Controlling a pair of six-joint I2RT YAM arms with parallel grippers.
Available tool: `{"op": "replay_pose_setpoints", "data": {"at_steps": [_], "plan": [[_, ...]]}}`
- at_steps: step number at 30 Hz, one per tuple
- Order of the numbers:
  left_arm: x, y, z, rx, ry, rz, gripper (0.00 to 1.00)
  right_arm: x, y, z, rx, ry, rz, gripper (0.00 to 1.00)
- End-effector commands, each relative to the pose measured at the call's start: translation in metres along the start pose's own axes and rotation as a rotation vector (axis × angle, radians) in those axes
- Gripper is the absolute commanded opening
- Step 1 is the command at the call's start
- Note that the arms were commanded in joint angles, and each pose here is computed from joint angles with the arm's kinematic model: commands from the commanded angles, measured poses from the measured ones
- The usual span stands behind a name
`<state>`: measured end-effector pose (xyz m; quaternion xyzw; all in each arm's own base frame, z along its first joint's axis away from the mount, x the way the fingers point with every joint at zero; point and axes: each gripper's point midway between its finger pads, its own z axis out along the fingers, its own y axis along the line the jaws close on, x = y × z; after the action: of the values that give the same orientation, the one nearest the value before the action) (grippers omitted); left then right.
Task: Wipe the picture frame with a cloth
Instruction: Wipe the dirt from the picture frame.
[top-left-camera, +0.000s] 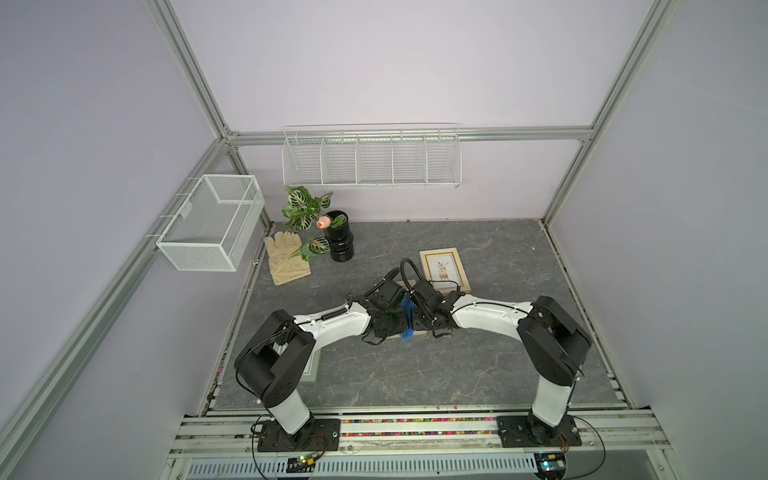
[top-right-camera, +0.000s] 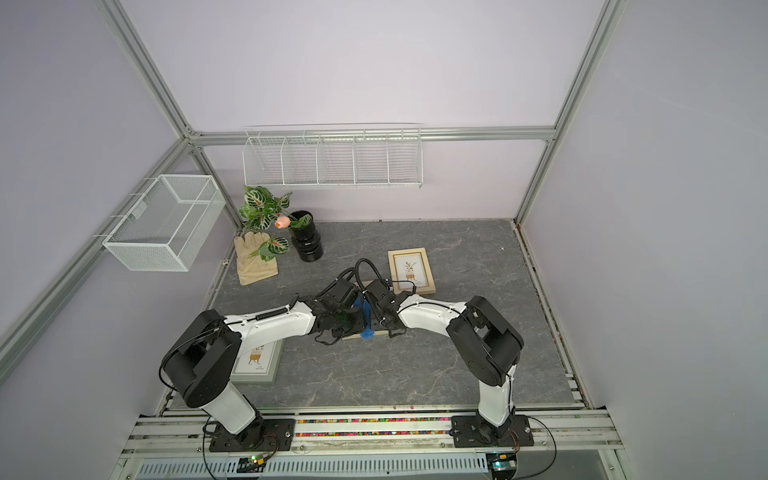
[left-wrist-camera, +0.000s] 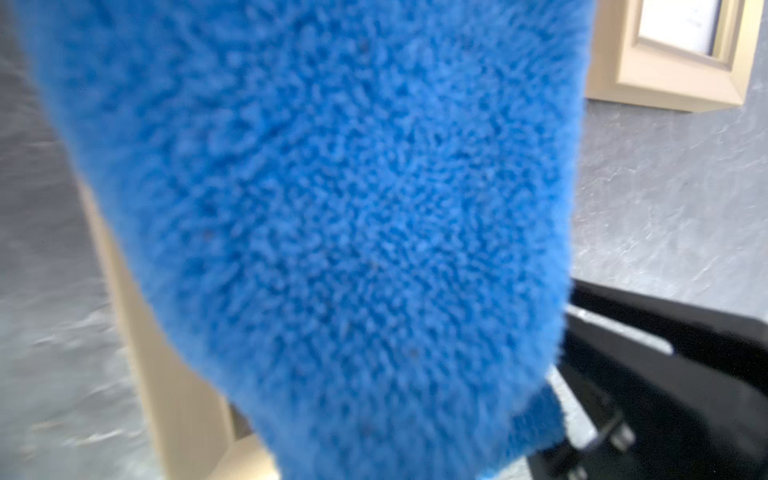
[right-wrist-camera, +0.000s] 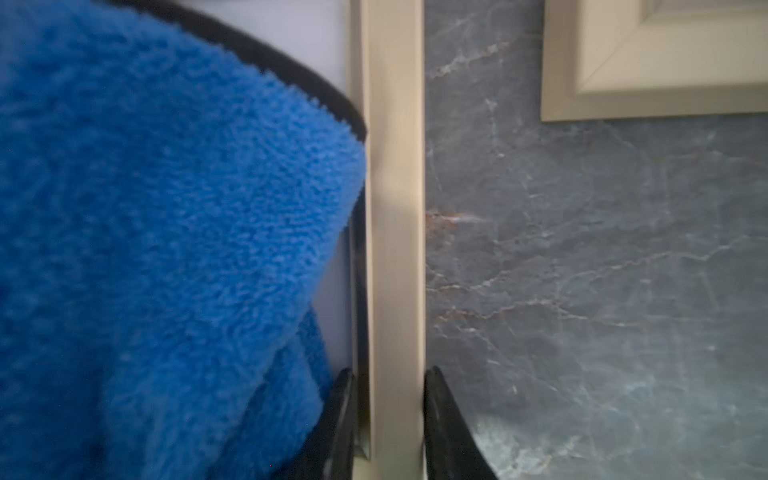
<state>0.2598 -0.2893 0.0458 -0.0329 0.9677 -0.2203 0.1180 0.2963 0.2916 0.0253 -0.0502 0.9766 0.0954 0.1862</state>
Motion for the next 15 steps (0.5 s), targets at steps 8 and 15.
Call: {"op": "replay_pose_setpoints", "data": {"at_steps": [8, 15], "plan": [[0.024, 0.070, -0.020, -0.235, 0.032, -0.005, 0.00, 0.039, -0.037, 0.018, 0.140, 0.132, 0.000, 0.26], [0.018, 0.017, 0.007, -0.111, 0.041, -0.004, 0.00, 0.040, -0.040, 0.015, 0.145, 0.129, 0.005, 0.26]]}}
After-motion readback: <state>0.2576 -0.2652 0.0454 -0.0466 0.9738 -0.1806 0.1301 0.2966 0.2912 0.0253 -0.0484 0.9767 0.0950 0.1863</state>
